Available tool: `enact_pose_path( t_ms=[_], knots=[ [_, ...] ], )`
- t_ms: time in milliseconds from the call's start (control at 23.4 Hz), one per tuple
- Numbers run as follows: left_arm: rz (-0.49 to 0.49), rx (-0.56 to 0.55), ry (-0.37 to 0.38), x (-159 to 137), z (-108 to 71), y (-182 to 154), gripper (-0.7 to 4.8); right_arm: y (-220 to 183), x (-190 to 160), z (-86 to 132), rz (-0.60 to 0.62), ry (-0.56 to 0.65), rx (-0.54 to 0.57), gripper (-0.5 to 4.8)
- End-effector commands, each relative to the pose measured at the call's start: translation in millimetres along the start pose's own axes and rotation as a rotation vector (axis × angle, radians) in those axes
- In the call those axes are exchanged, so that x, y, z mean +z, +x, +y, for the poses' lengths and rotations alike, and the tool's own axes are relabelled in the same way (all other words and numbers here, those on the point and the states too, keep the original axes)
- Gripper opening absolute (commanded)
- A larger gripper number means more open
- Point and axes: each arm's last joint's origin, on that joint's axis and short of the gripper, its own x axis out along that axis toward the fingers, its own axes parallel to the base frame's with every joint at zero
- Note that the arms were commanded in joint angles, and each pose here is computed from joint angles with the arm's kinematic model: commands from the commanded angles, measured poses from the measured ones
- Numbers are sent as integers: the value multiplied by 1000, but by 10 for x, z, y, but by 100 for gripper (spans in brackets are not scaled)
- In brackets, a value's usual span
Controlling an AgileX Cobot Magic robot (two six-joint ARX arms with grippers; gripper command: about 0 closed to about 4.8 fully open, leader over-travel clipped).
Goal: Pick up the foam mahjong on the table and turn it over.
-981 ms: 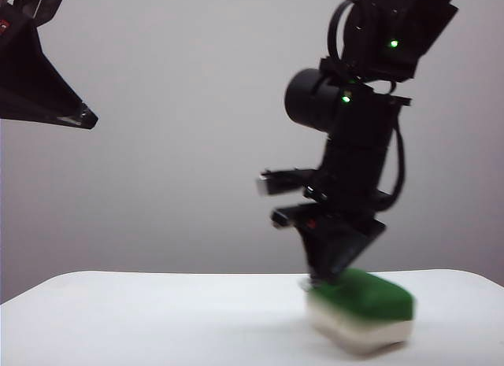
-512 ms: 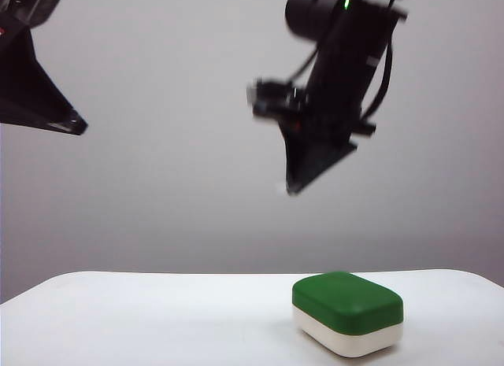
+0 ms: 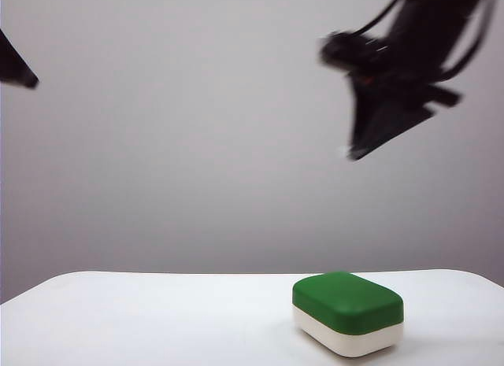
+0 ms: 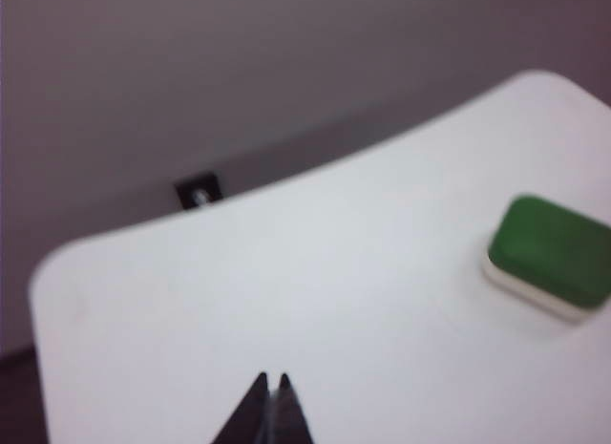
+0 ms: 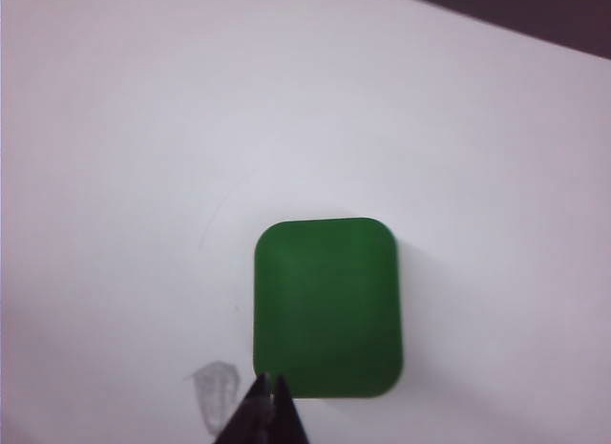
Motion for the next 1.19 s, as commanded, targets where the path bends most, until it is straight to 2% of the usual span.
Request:
enact_pose_path(
  t_ms=[43, 128, 171, 256, 341, 512, 768, 853, 939, 1024, 1195],
  knots=[
    [-51, 12, 20, 42, -6, -74, -4, -211, -141, -109, -98, 67, 12, -6],
    [-64, 24, 22, 33, -10, -106, 18, -379, -350, -153, -191, 98, 3, -6],
    [-68, 47, 22, 11, -8, -115, 59, -464, -480, -159, -263, 91, -2, -6],
    [-66, 89, 8, -50, -7, -124, 87, -558, -690, -175, -361, 86, -20, -6],
    [-87, 147, -18, -142, -4, -131, 87, -564, -890, -221, -420, 114, -48, -6],
    [-181, 154, -60, -298, -39, -195, 85, -520, -1166, -298, -509, 158, -61, -6],
    [-364, 173, -39, -442, -95, -392, 74, -505, -1446, -285, -654, 162, -47, -6],
    [-414, 177, -33, -488, -111, -444, 47, -506, -1507, -281, -690, 156, -44, -6],
    [-459, 182, -28, -540, -124, -473, 46, -505, -1561, -280, -719, 152, -52, -6],
    [-482, 187, -28, -582, -127, -459, 46, -501, -1621, -283, -749, 151, -68, -6],
    [-442, 188, -50, -676, -125, -381, 46, -470, -1794, -287, -829, 141, -82, -6]
  ],
)
